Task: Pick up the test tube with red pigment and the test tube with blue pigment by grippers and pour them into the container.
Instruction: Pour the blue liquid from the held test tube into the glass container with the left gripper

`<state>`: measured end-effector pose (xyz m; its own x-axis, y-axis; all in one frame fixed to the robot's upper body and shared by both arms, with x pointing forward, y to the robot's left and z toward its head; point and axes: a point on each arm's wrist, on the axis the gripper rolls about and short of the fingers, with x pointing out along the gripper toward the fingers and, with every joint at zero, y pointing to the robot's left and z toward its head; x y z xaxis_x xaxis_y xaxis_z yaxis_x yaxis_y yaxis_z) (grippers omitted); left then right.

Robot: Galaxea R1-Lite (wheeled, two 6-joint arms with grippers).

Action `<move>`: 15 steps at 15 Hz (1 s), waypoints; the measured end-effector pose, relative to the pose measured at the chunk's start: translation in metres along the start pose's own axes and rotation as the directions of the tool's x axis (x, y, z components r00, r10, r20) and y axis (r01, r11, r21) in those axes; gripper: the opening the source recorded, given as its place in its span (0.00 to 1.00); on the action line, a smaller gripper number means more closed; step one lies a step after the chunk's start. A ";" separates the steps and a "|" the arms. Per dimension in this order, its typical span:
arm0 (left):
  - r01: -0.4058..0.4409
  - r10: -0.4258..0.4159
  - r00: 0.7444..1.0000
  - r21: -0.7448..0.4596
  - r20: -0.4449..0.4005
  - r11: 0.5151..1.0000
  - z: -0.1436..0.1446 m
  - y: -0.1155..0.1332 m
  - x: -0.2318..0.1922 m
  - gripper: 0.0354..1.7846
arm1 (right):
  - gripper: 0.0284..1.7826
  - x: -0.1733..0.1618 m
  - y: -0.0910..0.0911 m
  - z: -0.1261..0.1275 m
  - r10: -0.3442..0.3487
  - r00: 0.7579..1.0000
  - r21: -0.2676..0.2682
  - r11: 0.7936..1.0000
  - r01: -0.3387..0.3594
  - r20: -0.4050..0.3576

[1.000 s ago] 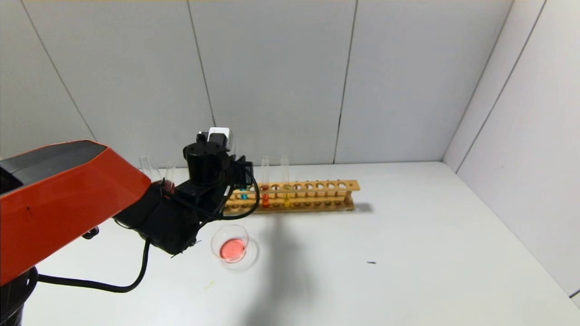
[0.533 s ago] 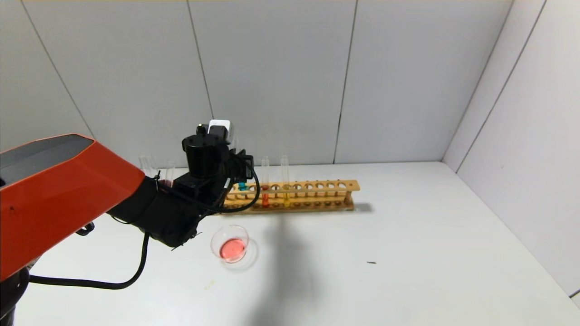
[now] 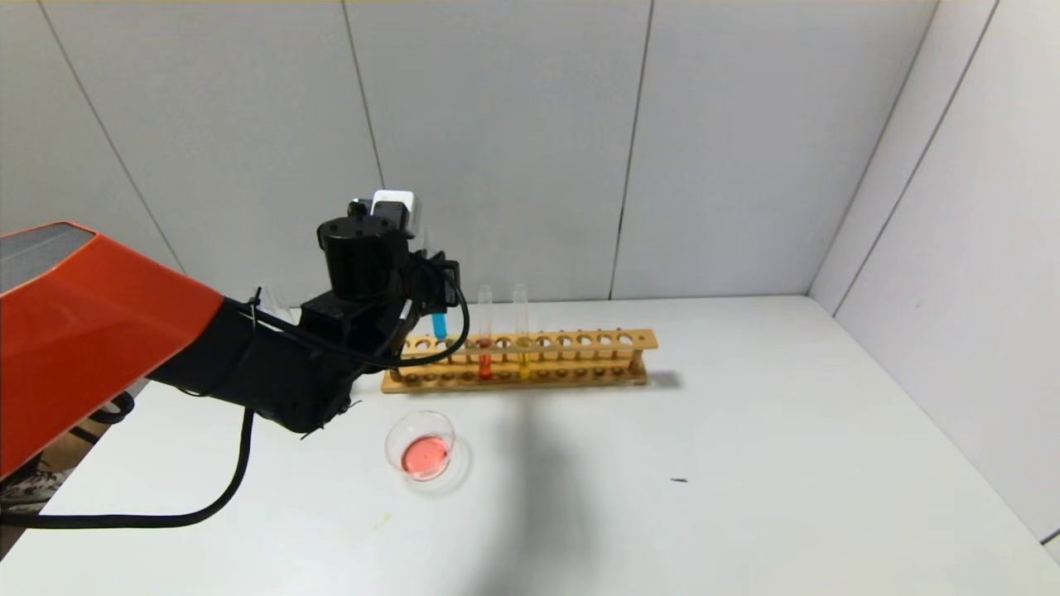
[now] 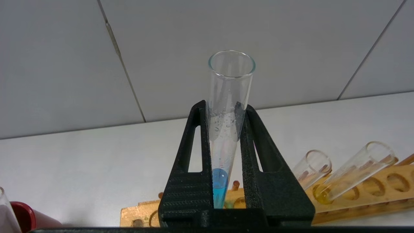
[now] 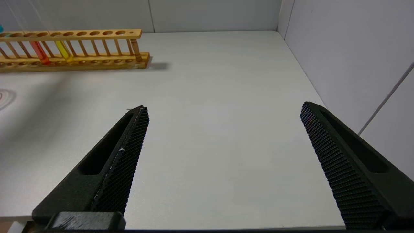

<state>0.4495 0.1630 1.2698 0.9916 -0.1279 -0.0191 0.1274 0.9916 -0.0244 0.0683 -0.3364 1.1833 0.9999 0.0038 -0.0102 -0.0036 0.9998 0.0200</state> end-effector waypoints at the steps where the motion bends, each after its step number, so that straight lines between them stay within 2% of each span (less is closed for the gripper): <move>1: 0.001 -0.001 1.000 -0.001 0.006 1.000 0.005 0.000 -0.001 0.15 | 0.96 0.000 0.000 0.000 0.000 1.000 0.000 1.000 0.000 0.000; 8: 0.005 -0.005 1.000 0.005 0.020 1.000 0.038 0.001 -0.016 0.15 | 0.96 0.000 0.000 0.000 0.000 1.000 0.000 1.000 0.000 0.000; 11: 0.001 -0.001 1.000 0.033 0.000 0.999 0.050 0.007 -0.035 0.15 | 0.96 0.000 0.000 0.000 0.000 1.000 0.000 1.000 0.000 0.000; 15: 0.000 0.006 0.999 0.109 -0.052 0.994 0.050 0.022 -0.071 0.15 | 0.96 0.000 0.000 0.000 0.000 1.000 0.000 1.000 0.000 0.000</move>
<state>0.3825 0.1946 1.3206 0.9898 -0.1233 -0.0712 0.1292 0.9880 0.0849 0.0683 -0.3364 1.1833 0.9999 0.0038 -0.0102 -0.0036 0.9998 0.0196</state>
